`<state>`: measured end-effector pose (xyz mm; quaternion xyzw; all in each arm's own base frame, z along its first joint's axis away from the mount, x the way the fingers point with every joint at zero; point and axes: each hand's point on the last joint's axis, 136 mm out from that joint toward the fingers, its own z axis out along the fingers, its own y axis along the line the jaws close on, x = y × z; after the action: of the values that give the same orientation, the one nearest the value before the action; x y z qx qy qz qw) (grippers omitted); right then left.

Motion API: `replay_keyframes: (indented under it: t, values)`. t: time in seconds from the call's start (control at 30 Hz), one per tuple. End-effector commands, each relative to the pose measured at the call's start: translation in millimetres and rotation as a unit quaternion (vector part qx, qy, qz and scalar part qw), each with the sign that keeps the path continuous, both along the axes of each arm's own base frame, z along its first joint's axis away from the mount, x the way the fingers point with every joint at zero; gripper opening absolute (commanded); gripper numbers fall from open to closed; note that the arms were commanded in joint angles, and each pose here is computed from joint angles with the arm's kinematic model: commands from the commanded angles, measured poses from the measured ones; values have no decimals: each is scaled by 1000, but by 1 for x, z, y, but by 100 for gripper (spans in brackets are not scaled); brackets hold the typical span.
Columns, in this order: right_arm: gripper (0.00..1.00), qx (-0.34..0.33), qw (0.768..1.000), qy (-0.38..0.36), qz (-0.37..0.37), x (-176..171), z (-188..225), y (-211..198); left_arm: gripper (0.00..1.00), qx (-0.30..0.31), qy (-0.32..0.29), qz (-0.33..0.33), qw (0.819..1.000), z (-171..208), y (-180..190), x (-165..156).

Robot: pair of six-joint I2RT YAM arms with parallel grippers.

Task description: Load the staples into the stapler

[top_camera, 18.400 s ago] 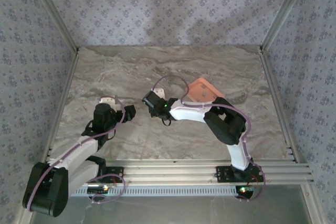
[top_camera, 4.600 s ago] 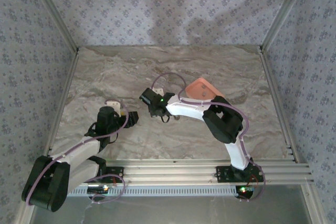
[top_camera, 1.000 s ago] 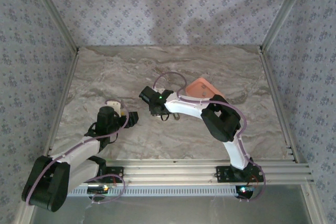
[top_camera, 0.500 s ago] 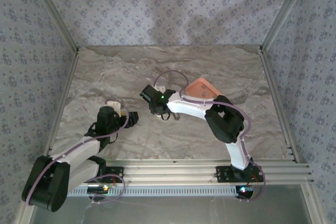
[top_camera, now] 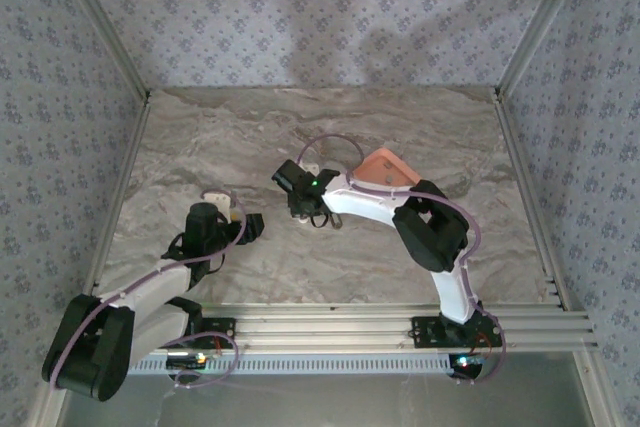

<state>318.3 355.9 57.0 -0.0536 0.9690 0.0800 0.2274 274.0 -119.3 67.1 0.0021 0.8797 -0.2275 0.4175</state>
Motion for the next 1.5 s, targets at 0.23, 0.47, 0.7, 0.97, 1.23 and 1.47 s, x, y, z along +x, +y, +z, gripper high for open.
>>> replay_keyframes:
  t: [0.23, 0.47, 0.7, 0.97, 1.23, 1.47]
  values:
    - [14, 2, 999, 39, 0, -8, -23, -1, 81, -6, -21, -11, 1000, 14, -5, 9]
    - [13, -1, 999, 47, -5, -5, -31, -4, 81, -5, -21, -13, 1000, 14, -6, 9]
    - [13, -1, 999, 44, -10, 2, -35, -6, 81, -3, -21, -14, 1000, 14, -6, 10]
    - [18, 4, 1000, 10, -5, 15, -11, -2, 81, -4, -23, -16, 1000, 16, -7, 12]
    - [25, -4, 1000, -3, 2, 10, 6, -3, 81, -4, -19, -16, 1000, 14, -8, 12]
    - [29, -17, 1000, 11, 20, 2, -4, 5, 81, -4, -18, -15, 1000, 13, -7, 12]
